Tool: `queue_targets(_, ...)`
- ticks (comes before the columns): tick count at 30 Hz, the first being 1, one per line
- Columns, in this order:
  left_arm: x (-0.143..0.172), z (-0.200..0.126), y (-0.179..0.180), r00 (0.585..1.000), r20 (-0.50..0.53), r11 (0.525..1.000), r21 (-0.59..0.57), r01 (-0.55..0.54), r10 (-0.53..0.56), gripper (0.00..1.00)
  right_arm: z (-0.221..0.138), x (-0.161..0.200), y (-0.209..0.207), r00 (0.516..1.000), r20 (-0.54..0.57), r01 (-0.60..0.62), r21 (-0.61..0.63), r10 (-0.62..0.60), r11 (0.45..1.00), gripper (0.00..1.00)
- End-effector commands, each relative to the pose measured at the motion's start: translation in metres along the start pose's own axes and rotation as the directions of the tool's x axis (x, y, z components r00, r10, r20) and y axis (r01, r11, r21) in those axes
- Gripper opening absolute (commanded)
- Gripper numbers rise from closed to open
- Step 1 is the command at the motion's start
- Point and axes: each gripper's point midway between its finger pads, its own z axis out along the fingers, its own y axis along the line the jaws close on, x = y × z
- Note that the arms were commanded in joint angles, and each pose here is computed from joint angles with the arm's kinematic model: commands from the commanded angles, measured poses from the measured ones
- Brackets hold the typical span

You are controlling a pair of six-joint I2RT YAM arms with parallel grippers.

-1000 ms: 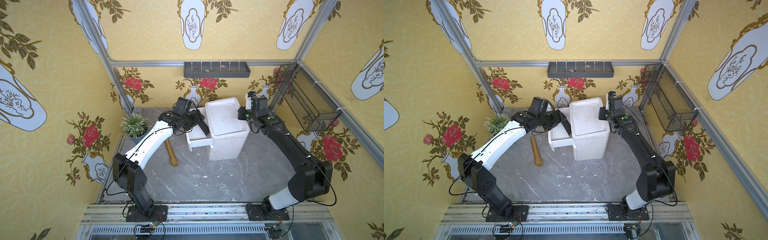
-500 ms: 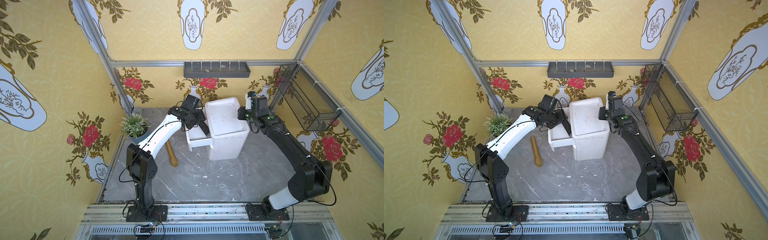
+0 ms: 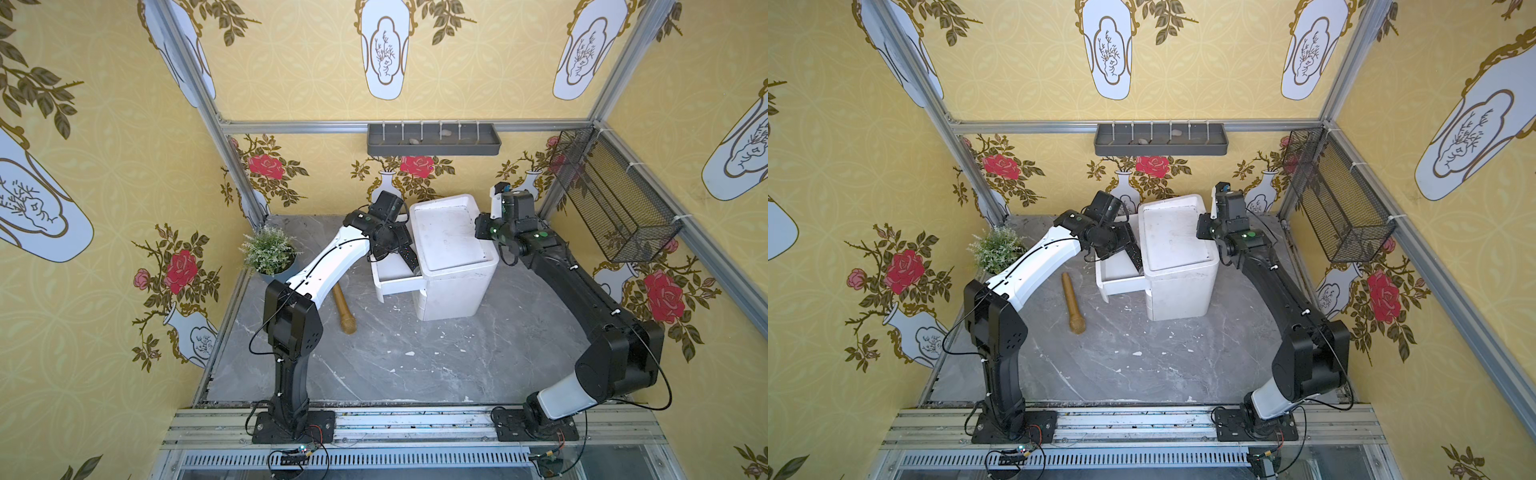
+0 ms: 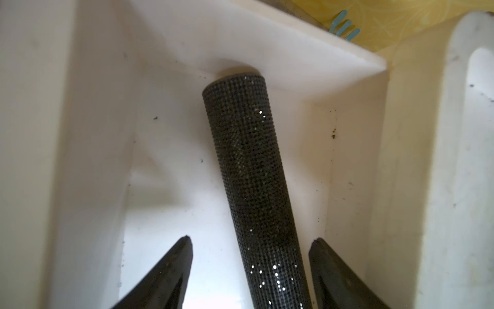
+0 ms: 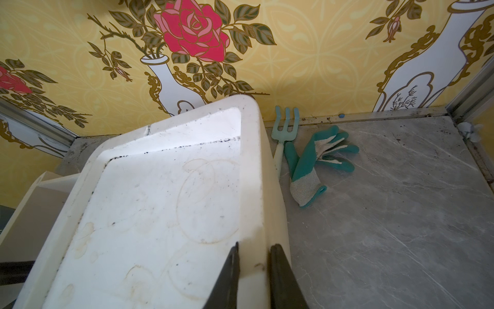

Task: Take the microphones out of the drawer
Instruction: Pick up the microphone from the drawer.

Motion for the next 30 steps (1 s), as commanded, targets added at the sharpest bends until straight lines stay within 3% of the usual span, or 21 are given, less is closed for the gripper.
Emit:
queue_targets(1,0.004,0.006,0.002,0.999,-0.021,0.999,-0.024,-0.030,0.030,0.74,0.008,0.026,0.008,0.995,-0.092,-0.047,-0.042,0.043,0.998,0.01)
queue_targets(22,0.024,0.023,0.025,0.985,-0.075,0.967,-0.191,-0.169,0.157,0.64,0.009,0.029,0.006,0.994,-0.095,-0.051,-0.036,0.048,0.998,0.01)
queue_targets(30,0.017,0.021,0.017,0.986,-0.047,0.973,-0.164,-0.164,0.159,0.45,0.009,0.030,0.006,0.994,-0.099,-0.051,-0.036,0.047,0.998,0.01)
